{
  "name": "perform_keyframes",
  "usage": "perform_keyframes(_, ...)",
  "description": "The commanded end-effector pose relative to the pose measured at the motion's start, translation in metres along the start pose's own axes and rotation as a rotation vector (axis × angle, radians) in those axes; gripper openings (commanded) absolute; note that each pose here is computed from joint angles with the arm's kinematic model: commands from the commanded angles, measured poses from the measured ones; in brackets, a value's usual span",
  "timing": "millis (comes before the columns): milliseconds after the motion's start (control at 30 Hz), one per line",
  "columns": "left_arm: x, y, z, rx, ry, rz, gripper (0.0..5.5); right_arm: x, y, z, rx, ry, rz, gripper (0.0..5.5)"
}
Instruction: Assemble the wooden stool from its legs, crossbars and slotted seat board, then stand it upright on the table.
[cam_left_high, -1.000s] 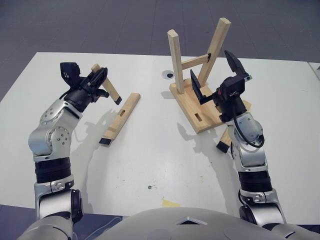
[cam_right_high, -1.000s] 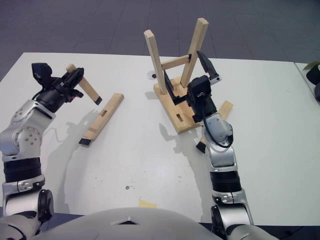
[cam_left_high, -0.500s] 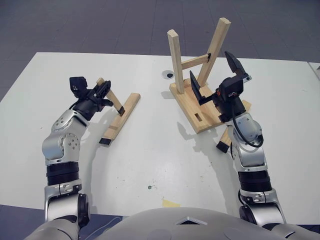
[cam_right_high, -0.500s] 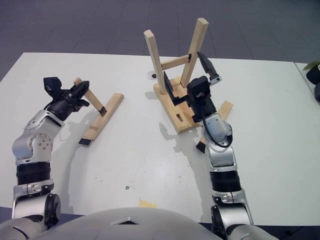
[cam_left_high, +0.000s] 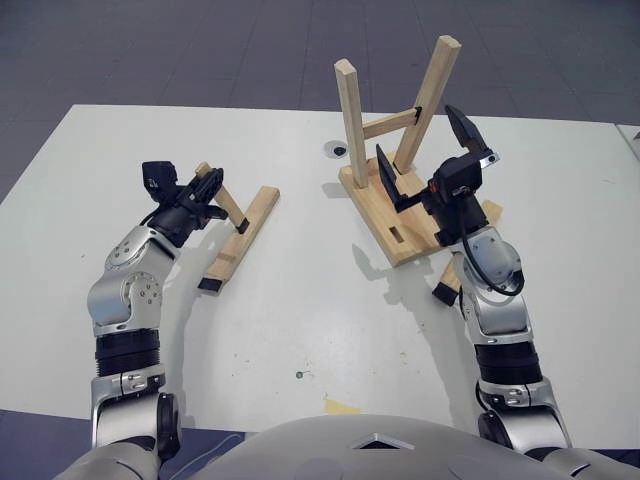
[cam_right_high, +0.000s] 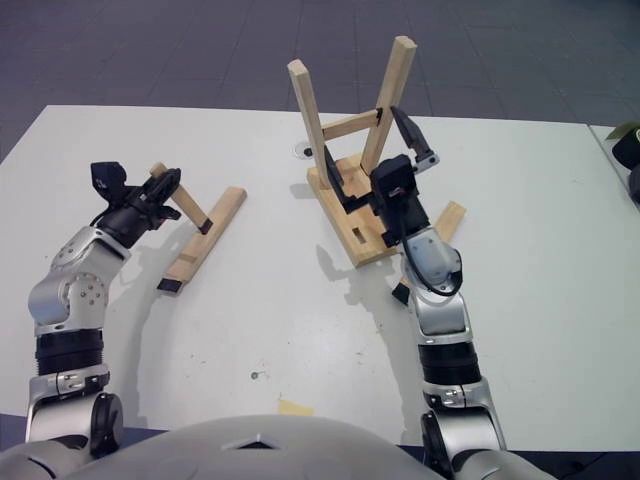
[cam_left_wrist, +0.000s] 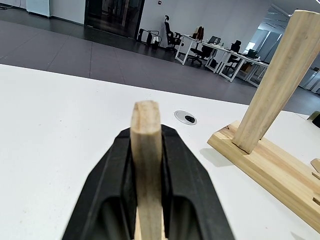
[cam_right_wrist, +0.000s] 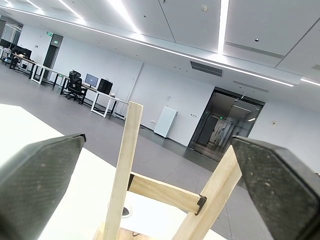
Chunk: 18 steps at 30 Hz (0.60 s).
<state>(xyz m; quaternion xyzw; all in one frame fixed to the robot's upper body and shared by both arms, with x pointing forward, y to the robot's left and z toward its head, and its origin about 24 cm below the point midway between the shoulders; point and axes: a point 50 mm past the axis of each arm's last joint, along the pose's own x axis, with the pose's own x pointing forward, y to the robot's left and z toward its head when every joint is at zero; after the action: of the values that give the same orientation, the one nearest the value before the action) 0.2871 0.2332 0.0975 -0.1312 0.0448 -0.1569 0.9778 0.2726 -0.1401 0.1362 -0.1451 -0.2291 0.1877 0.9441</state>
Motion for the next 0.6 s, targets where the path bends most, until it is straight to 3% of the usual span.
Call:
perform_keyframes(33,-0.007,-0.003,-0.016,0.051,0.057,0.025,0.43,0.000,0.001,0.000,-0.010,-0.001,0.011,5.40)
perform_keyframes(400,-0.021,-0.002,-0.068,0.080,0.124,0.084,0.43,0.004,0.000,0.004,-0.026,-0.019,0.026,5.40)
perform_keyframes(600,-0.017,-0.007,-0.068,0.153,0.112,0.059,0.43,0.006,0.001,0.004,-0.028,-0.025,0.026,5.40)
